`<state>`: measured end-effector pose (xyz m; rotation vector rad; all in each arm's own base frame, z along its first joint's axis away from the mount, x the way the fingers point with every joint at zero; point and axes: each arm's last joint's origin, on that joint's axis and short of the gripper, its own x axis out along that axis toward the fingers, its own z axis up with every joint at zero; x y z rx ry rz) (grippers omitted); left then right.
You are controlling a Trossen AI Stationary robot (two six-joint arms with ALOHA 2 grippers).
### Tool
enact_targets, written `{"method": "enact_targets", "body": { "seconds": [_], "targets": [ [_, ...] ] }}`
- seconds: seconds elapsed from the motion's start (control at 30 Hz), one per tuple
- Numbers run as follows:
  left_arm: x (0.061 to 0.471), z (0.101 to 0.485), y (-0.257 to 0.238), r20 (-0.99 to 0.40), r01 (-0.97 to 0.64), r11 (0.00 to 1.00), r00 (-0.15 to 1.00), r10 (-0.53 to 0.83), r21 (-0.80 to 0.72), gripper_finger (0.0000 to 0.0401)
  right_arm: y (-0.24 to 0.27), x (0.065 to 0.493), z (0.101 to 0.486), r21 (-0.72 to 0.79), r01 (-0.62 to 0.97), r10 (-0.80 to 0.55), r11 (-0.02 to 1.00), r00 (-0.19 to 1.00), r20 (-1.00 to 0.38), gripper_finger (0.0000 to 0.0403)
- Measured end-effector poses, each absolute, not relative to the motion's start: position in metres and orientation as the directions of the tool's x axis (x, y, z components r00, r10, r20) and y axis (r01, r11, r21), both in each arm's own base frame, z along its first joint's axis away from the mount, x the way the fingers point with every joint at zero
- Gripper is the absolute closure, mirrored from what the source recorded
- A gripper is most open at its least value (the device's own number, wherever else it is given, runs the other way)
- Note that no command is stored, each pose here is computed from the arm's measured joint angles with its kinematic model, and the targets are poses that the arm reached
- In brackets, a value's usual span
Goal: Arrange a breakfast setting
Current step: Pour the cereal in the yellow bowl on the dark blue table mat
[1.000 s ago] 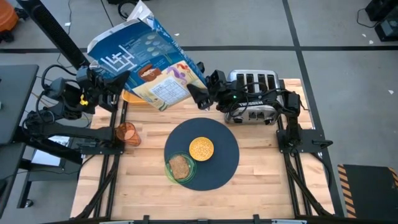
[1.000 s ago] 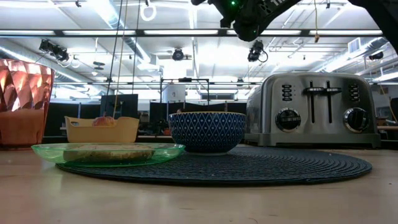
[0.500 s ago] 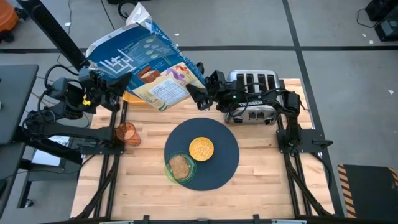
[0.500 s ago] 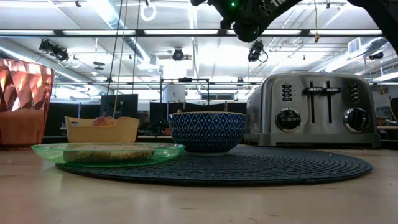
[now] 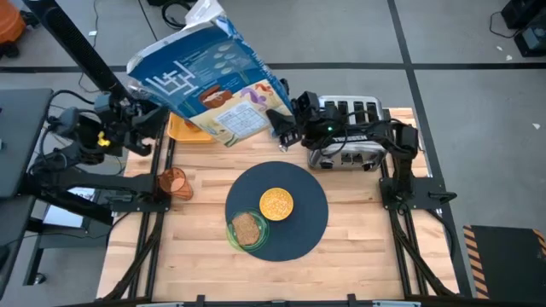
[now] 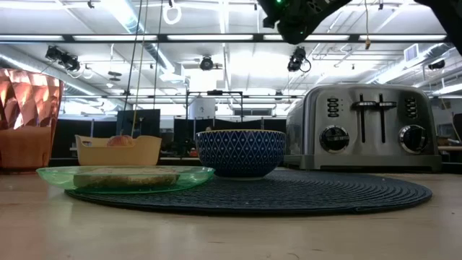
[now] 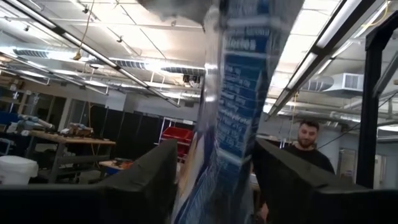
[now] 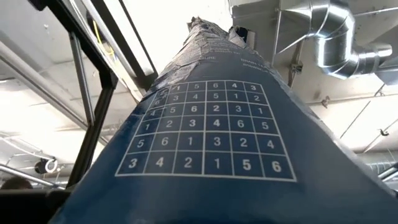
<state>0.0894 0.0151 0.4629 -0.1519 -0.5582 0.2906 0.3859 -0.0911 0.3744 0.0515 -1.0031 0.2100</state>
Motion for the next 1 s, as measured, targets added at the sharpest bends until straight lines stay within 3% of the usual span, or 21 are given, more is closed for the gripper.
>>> {"method": "enact_targets", "body": {
  "seconds": [0.2,0.43,0.77,1.0],
  "targets": [
    [0.074,0.457,0.014,0.447,-0.244,0.947,0.837,0.315,-0.211,0.0168,-0.089,0.358,0.382,-0.052,-0.178,0.143,0.983,0.547,0.825,0.0111],
    [0.081,0.439,0.014,0.27,-0.28,0.943,0.908,0.322,-0.181,0.0169,-0.076,0.312,0.39,-0.032,-0.155,0.124,0.987,0.634,0.763,0.0112],
    [0.132,0.413,0.019,-0.001,-0.32,0.932,0.946,0.325,-0.172,0.017,-0.047,0.227,0.374,0.033,-0.168,0.093,0.985,0.69,0.717,0.0112],
    [0.177,0.406,0.023,-0.02,-0.324,0.926,0.945,0.326,-0.195,0.017,-0.034,0.174,0.365,0.08,-0.21,0.091,0.974,0.693,0.715,0.0112]
  ]
}}
